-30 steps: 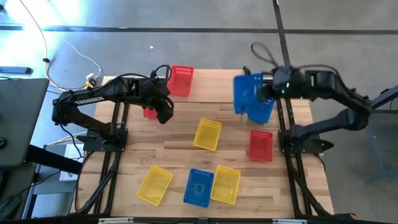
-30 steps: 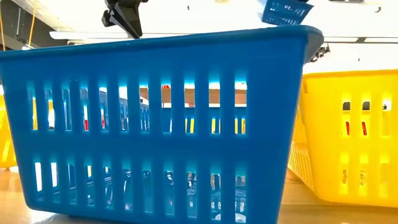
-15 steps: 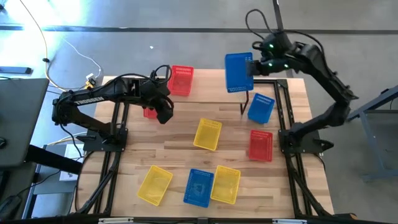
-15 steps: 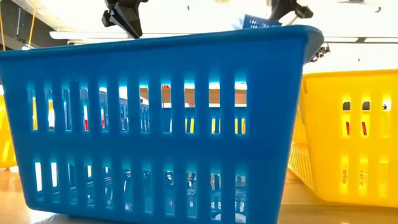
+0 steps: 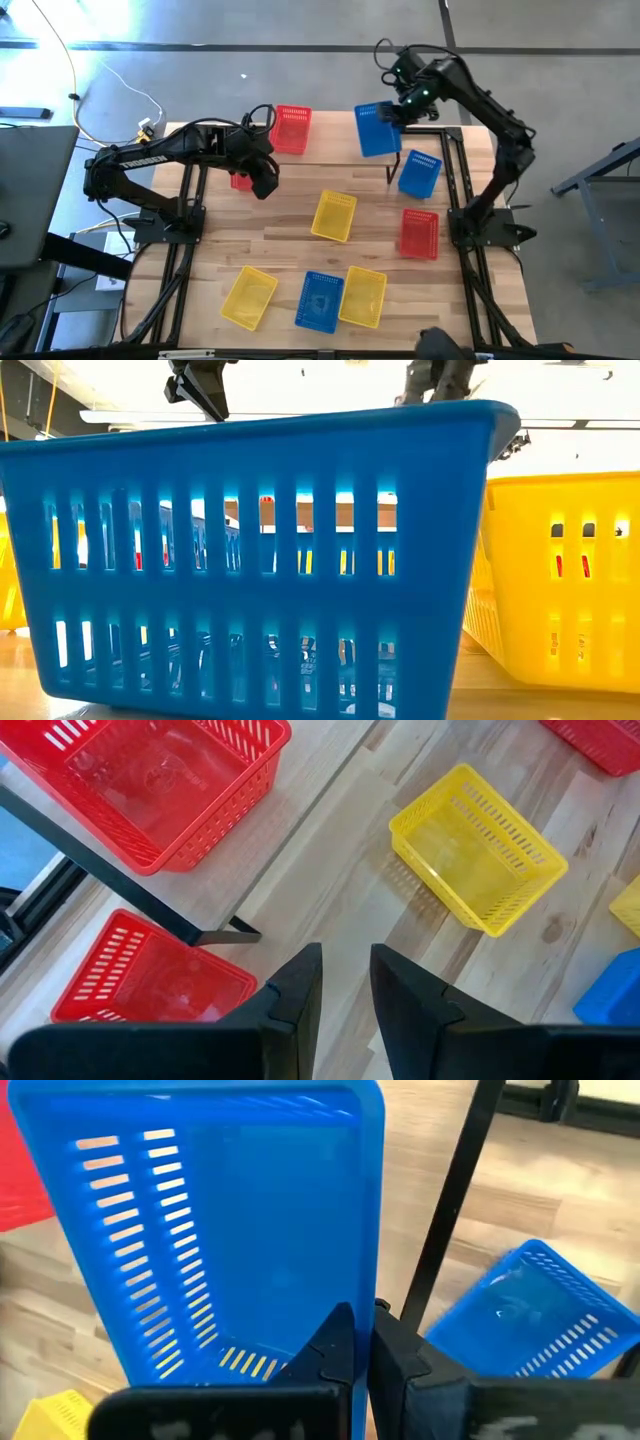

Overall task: Stack baskets on shelf by color
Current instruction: Put the bottom right blue bin on the shelf

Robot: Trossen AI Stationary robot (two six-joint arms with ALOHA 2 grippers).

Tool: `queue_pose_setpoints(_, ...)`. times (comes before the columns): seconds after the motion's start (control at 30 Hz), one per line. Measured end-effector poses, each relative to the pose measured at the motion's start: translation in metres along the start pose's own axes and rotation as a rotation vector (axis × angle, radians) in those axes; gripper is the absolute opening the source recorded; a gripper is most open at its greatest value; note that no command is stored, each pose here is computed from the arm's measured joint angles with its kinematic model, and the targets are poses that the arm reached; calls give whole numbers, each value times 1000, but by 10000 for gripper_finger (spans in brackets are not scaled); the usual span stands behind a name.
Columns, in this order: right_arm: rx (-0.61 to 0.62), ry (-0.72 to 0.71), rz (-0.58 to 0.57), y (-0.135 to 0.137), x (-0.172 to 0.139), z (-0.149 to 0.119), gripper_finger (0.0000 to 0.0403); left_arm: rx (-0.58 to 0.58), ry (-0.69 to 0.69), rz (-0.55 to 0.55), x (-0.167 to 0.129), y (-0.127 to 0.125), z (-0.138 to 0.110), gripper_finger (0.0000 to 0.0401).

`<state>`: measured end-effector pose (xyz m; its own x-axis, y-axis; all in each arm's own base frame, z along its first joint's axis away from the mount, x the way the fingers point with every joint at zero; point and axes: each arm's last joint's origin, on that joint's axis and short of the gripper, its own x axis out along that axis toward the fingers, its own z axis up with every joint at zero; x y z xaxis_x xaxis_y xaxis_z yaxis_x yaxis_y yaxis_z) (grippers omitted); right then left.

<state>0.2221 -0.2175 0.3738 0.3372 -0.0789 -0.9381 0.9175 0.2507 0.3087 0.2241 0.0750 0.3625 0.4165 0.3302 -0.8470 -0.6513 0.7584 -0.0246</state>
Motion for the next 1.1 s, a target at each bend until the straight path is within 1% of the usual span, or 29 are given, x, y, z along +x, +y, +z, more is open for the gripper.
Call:
queue_pose_setpoints(0.2,43,54,-26,-3,22,14,0,1,0,0,0,0,0,78)
queue_pose_setpoints(0.47,101,106,-35,-3,40,22,0,1,0,0,0,0,0,78)
queue_pose_setpoints(0.77,111,120,-48,-3,43,22,0,1,0,0,0,0,0,78)
queue_pose_setpoints(0.9,137,121,-51,-3,43,22,0,1,0,0,0,0,0,78)
queue_pose_setpoints(1.1,130,101,-85,-3,43,22,0,2,0,0,0,0,0,78)
